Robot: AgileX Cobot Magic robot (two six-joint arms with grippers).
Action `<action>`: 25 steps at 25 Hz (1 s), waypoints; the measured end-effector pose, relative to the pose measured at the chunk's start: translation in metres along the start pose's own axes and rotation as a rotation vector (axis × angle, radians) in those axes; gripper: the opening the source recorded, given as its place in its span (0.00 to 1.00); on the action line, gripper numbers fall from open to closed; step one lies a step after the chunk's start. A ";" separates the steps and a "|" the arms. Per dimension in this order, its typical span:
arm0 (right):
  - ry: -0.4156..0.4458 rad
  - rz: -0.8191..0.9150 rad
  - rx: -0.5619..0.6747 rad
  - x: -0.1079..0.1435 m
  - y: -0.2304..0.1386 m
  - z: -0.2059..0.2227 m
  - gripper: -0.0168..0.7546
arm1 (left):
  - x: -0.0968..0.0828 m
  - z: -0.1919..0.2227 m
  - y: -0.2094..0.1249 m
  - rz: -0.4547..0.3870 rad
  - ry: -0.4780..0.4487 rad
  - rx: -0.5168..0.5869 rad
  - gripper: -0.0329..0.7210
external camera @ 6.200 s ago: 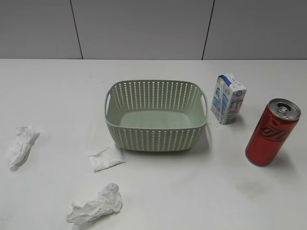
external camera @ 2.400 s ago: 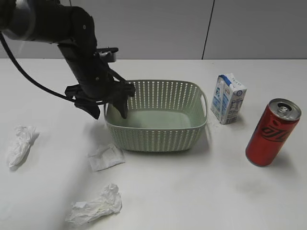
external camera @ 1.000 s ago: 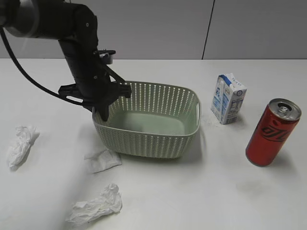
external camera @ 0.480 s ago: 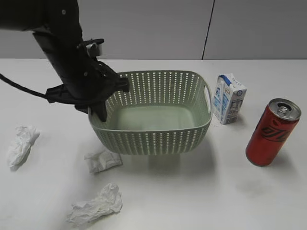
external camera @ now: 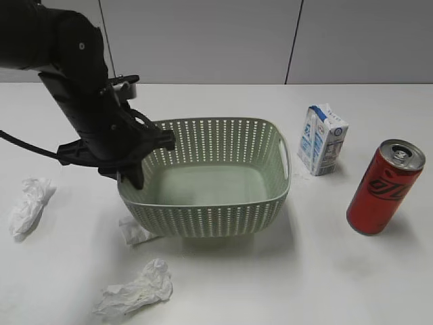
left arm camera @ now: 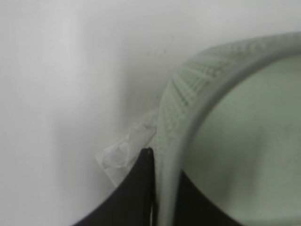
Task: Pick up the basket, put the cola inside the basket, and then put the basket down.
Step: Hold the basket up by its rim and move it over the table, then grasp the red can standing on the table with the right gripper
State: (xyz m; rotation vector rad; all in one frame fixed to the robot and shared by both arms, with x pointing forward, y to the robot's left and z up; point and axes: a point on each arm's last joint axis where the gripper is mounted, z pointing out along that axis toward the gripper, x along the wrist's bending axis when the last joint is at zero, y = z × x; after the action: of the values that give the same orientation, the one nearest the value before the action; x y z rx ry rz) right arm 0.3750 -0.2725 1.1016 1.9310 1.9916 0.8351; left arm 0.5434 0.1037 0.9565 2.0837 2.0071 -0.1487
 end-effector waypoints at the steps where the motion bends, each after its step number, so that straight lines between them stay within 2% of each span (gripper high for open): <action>1: 0.006 0.005 0.025 0.001 0.009 0.005 0.83 | -0.002 0.000 -0.001 0.011 0.002 -0.003 0.04; 7: 0.013 -0.032 0.205 0.009 0.048 0.060 0.82 | -0.022 0.004 -0.011 0.098 -0.001 -0.030 0.04; 11: -0.029 -0.071 0.185 0.015 0.064 0.089 0.82 | -0.031 0.005 -0.014 0.112 -0.023 -0.044 0.04; 17: -0.078 -0.062 0.146 0.011 0.074 0.117 0.82 | -0.032 0.005 -0.015 0.110 -0.030 -0.047 0.04; 25: -0.096 -0.051 0.215 0.006 0.073 0.151 0.82 | -0.032 0.006 -0.016 0.105 -0.030 -0.038 0.04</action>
State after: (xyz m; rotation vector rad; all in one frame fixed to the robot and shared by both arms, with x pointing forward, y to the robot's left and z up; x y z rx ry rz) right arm 0.5170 -0.2348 1.0216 1.9811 2.1378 0.5240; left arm 0.5270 0.0716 0.9571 2.1446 1.8632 -0.1215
